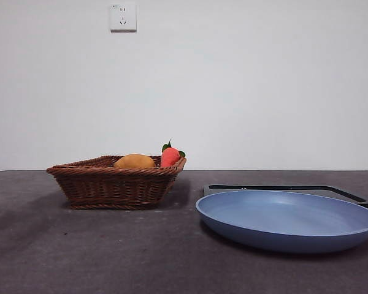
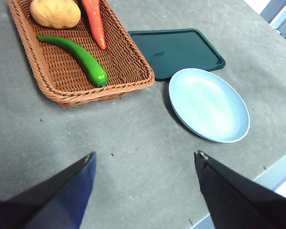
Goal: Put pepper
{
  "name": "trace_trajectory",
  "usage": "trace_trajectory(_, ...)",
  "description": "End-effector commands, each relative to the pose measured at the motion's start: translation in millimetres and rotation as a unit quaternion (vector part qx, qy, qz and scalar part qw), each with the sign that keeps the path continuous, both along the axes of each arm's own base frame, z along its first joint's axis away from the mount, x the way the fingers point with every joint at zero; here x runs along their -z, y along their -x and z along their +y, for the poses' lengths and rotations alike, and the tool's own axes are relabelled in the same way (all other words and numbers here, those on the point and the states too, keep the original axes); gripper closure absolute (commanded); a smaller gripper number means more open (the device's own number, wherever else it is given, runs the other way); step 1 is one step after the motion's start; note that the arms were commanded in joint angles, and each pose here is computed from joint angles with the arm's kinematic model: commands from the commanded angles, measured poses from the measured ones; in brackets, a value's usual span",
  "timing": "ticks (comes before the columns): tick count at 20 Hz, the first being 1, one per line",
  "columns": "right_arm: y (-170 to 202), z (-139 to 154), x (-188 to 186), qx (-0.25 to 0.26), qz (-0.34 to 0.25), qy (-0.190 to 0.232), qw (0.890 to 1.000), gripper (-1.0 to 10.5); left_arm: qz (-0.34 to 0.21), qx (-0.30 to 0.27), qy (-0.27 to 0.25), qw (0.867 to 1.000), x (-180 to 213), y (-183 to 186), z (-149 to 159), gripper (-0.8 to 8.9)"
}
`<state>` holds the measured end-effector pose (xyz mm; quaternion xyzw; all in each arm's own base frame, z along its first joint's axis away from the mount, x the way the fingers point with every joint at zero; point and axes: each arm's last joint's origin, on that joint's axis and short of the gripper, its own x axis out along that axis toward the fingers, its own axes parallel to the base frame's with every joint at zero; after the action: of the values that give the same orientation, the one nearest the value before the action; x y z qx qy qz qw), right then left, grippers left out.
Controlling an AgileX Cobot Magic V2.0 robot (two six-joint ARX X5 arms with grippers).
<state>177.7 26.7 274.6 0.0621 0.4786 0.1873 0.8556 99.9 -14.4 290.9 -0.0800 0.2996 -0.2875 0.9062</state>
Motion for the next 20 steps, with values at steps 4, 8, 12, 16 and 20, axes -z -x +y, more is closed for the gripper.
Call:
trace_trajectory(4, -45, 5, 31, 0.005, 0.050, 0.004, 0.999, 6.2, -0.010, 0.003, 0.004, 1.000, -5, 0, 0, 4.50)
trace_trajectory(8, -70, 8, 60, 0.003, 0.083, 0.008, 0.996, 6.4, -0.010, 0.003, 0.004, 1.000, -5, 0, 0, 4.50)
trace_trajectory(12, -86, 10, 83, -0.003, 0.103, 0.013, 0.995, 6.5, -0.010, 0.003, 0.003, 1.000, -5, 0, 0, 4.50)
trace_trajectory(16, -96, 11, 102, -0.003, 0.123, 0.015, 0.992, 6.5, -0.010, 0.003, 0.003, 1.000, -5, 0, 0, 4.50)
trace_trajectory(20, -100, 12, 113, -0.005, 0.140, 0.014, 0.990, 7.6, -0.010, 0.003, 0.003, 1.000, -5, 0, 0, 4.50)
